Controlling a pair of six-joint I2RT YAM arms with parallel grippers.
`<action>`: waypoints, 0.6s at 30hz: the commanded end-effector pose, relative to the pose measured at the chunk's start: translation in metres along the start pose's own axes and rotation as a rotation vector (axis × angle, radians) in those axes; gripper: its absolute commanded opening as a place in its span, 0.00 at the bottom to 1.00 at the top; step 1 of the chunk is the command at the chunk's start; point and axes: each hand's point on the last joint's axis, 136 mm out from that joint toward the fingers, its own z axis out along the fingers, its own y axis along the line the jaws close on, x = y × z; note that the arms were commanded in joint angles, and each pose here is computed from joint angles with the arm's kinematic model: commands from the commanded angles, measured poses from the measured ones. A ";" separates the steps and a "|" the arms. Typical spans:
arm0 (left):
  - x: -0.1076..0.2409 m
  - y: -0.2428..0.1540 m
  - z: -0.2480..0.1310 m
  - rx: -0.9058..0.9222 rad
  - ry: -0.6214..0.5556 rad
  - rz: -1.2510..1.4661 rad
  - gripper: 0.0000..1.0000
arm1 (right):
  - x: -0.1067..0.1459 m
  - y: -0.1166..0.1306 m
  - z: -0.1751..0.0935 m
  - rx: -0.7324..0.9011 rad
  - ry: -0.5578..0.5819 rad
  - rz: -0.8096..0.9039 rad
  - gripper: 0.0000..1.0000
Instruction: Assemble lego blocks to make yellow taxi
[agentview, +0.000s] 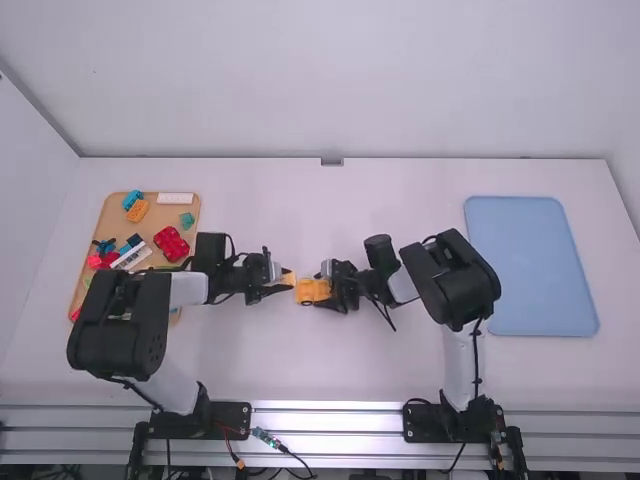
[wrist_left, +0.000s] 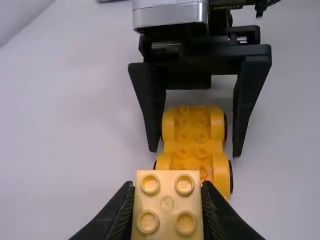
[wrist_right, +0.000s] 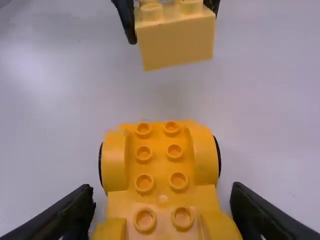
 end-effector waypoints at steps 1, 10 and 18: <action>-0.003 -0.004 0.008 0.006 0.030 -0.042 0.02 | 0.006 -0.002 0.002 0.006 0.015 0.007 0.65; -0.012 -0.014 0.036 0.026 0.084 0.064 0.02 | 0.005 -0.004 0.002 0.012 0.014 0.004 0.59; -0.001 -0.019 0.041 0.044 0.103 0.040 0.02 | 0.006 -0.001 0.002 0.003 0.013 0.012 0.59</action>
